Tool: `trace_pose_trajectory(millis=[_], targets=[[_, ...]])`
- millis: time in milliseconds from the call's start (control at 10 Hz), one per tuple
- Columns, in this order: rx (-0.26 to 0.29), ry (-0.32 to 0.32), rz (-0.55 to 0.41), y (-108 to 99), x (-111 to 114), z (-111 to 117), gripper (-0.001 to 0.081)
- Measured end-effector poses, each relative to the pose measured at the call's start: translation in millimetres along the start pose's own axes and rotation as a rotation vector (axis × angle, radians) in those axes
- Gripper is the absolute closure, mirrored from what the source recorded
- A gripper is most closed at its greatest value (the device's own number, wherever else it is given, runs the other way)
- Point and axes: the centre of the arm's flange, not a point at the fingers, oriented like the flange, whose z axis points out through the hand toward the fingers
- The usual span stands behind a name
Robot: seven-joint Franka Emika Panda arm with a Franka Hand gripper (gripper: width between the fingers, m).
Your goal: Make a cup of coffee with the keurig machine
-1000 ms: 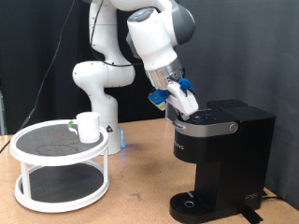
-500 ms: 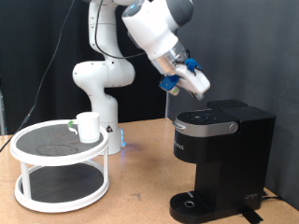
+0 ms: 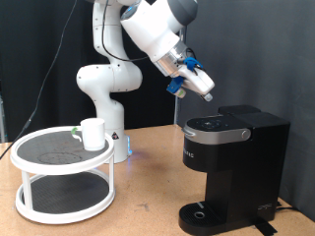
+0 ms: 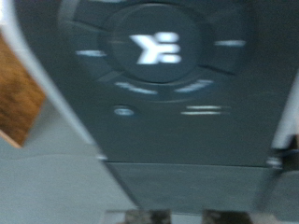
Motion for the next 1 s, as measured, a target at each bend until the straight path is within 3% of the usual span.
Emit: trace_pose_trajectory(millis=[200,400,700,1000], targets=[[-0.091,0.098,-0.03,10,22,-10,0.0806],[-0.127,0.177,-0.061,14,43,-24,0.0806],[-0.113,0.168,-0.083,20,61,-37,0.0806],[-0.209,0.218,-0.18,28,84,-44,0.0806]])
